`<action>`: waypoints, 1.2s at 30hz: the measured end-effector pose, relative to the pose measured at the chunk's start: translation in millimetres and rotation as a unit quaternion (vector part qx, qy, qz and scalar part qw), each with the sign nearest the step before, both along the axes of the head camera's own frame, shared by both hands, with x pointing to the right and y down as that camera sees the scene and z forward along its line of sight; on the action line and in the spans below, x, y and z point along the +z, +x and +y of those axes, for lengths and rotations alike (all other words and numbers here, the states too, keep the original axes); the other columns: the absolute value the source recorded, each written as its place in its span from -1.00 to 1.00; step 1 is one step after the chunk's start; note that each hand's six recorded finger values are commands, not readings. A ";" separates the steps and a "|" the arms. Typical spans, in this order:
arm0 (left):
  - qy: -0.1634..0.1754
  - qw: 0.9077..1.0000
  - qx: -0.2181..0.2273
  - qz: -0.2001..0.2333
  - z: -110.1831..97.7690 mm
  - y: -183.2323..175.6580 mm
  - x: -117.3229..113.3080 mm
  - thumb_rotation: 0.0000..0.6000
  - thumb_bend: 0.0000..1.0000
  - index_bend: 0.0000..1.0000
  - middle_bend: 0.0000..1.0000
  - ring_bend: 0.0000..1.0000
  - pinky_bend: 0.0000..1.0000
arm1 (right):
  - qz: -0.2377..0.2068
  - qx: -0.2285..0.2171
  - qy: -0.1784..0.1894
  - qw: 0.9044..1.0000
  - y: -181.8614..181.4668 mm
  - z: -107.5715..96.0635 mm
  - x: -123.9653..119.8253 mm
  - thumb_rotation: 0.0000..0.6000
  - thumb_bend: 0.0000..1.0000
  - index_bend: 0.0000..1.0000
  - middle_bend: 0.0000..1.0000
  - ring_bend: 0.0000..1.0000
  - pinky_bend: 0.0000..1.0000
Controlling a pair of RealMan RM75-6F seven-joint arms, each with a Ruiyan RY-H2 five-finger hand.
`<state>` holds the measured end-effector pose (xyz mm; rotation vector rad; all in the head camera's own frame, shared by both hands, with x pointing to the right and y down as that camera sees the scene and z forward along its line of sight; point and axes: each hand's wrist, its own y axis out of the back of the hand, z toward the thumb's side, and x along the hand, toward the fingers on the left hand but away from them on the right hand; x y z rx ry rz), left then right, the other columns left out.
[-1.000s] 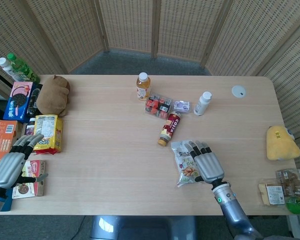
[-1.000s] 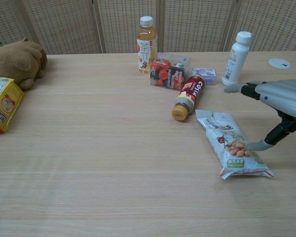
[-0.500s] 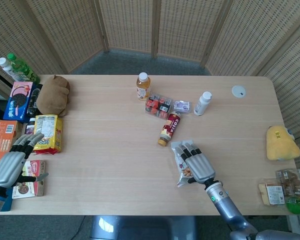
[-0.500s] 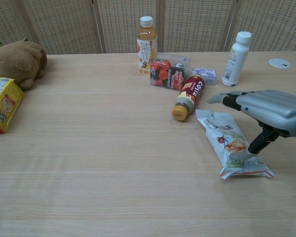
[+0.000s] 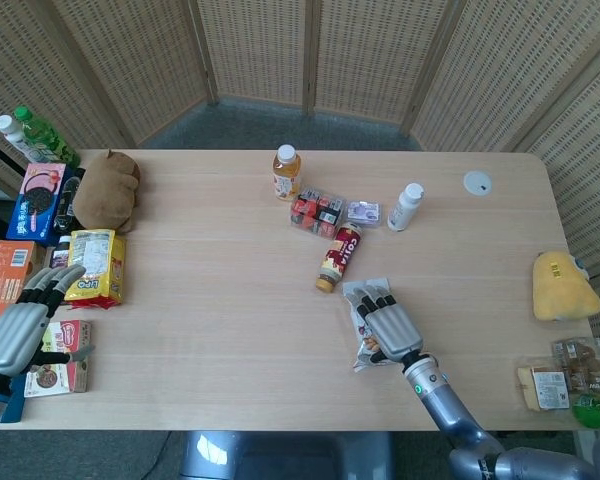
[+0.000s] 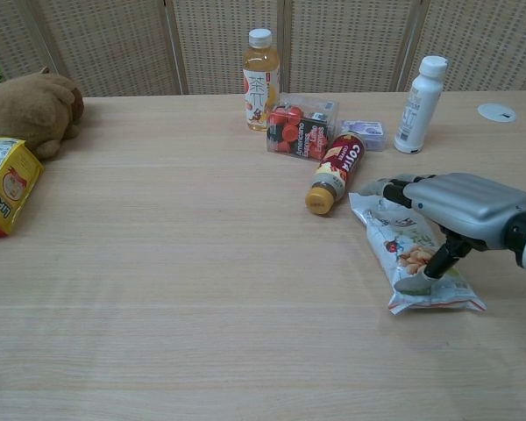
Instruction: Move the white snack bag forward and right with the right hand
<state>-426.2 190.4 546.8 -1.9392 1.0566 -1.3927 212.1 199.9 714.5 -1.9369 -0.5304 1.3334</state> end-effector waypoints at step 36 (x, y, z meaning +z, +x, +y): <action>0.008 1.000 0.003 0.003 2.2 -0.2 -6.3 0.92 -0.86 -1.00 -1.00 -1.00 -1.00 | 0.030 0.056 0.027 0.998 28.8 -73.3 0.1 0.72 -1.00 -1.00 -1.00 -1.00 -1.00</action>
